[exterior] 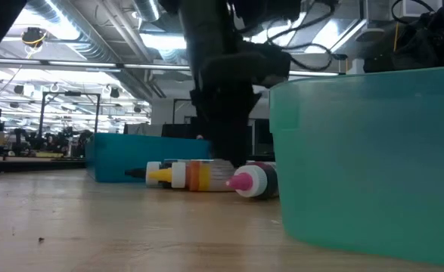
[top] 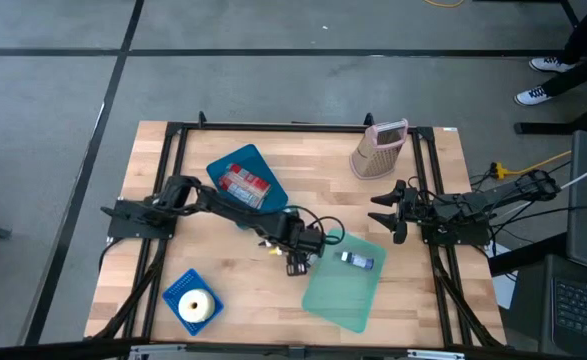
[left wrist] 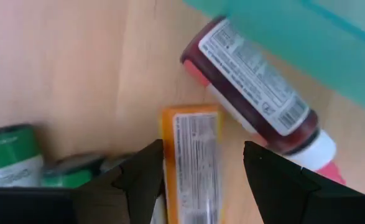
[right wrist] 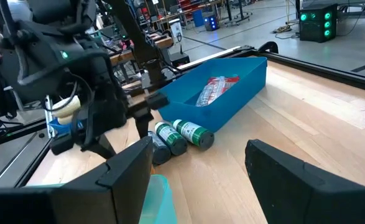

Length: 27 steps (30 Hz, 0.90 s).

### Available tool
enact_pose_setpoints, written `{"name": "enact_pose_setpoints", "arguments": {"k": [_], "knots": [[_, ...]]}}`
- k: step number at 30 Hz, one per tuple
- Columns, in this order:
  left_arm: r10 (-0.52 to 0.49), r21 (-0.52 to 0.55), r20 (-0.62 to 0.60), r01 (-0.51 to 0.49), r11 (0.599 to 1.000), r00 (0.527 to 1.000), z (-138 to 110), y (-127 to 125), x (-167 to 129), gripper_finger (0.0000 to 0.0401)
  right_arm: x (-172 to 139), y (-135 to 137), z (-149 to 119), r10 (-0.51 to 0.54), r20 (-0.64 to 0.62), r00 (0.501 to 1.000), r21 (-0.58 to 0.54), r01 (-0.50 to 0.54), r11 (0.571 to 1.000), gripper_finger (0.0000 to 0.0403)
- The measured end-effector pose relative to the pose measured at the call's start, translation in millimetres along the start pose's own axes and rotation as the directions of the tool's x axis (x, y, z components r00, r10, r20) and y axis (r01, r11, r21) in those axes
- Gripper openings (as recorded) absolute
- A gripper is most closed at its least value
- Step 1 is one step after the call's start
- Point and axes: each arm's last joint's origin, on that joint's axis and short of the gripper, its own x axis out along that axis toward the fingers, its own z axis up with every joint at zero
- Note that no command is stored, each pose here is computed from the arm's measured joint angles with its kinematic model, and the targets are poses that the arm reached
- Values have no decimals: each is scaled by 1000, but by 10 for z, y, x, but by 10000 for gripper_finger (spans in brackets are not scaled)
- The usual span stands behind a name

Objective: Pick & Place Food Item
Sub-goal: Put the yellow food coloring bottle into the green bin

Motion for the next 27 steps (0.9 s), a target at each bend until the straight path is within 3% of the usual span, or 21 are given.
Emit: {"name": "enact_pose_setpoints", "arguments": {"k": [15,18,24,27], "knots": [[-13,16,-72,14,1000,997,-43,-21,291,212,0,-3,-8,-2,-7,1000,-3,2,1000,254],[9,46,-72,-5,999,997,-56,-33,289,188,0,-3,-8,-3,-7,1000,-3,3,1000,254],[35,83,-96,-27,996,995,-39,-40,234,98,0,-3,-9,-3,-7,1000,-4,2,1000,254],[51,95,-91,-42,995,995,-11,-36,161,82,0,-3,-9,-2,-7,1000,-4,2,1000,254]]}}
